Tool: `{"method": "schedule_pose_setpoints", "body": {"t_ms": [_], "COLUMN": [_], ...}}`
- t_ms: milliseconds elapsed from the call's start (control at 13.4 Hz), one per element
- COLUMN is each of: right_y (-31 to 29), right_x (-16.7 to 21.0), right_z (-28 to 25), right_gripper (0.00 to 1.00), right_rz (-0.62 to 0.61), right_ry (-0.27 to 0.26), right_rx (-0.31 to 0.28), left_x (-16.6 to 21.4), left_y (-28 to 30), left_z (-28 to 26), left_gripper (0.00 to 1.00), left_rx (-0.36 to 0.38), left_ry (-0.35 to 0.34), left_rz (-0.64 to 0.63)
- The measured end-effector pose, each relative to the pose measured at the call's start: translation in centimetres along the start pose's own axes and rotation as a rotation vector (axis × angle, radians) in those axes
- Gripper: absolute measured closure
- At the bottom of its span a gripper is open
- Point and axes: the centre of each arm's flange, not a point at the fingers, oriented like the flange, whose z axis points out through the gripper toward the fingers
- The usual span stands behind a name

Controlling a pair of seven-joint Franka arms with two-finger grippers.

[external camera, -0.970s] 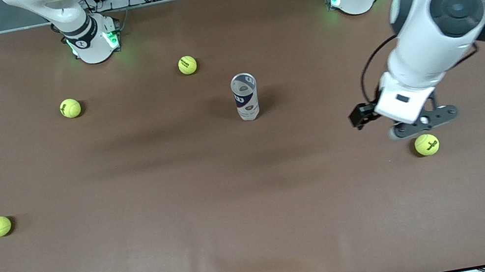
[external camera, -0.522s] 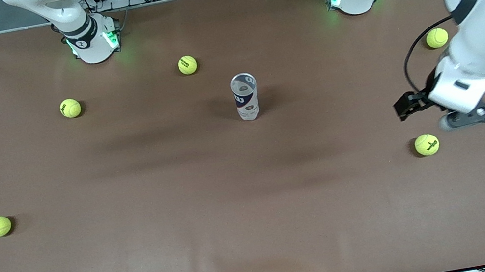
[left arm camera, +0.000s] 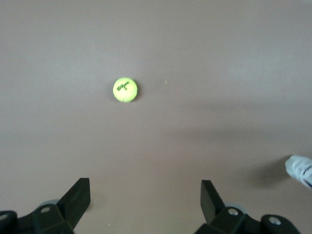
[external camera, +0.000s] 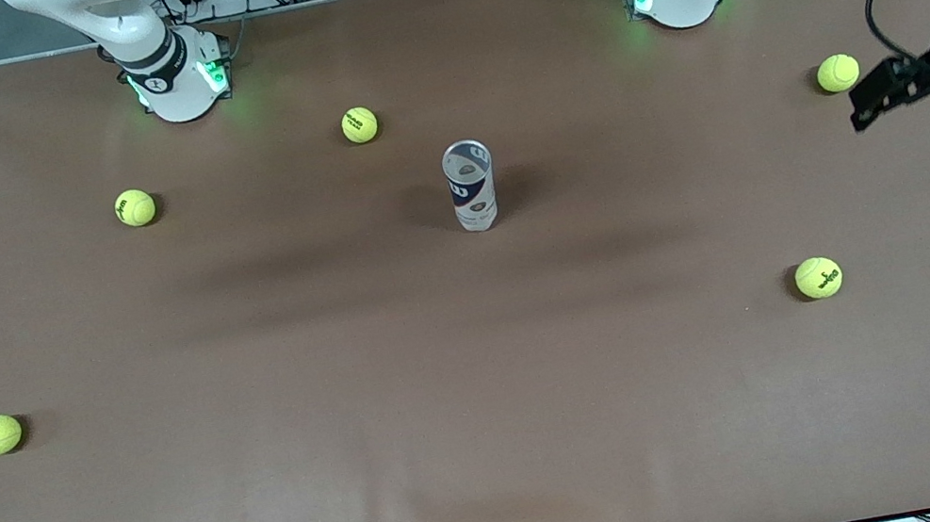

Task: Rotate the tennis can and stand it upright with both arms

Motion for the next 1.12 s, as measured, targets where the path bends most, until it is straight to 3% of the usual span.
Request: {"method": "schedule_pose_setpoints", "body": {"t_ms": [299,1119], "right_y": [0.1,0.1], "right_x": [0.0,0.0], "right_z": [-0.1,-0.3], "right_gripper": [0.00,0.00], "right_rz": [0.001,0.002], "right_ry": [0.002,0.006], "right_rx": [0.000,0.000], "left_x": [-2.9,-0.8], "left_y": [-0.4,-1.2], "left_z": [-0.8,0.0], "left_gripper": [0.00,0.00], "left_rx": [0.003,0.024], "left_ry": [0.005,0.011], "left_rz": [-0.001,0.072]}}
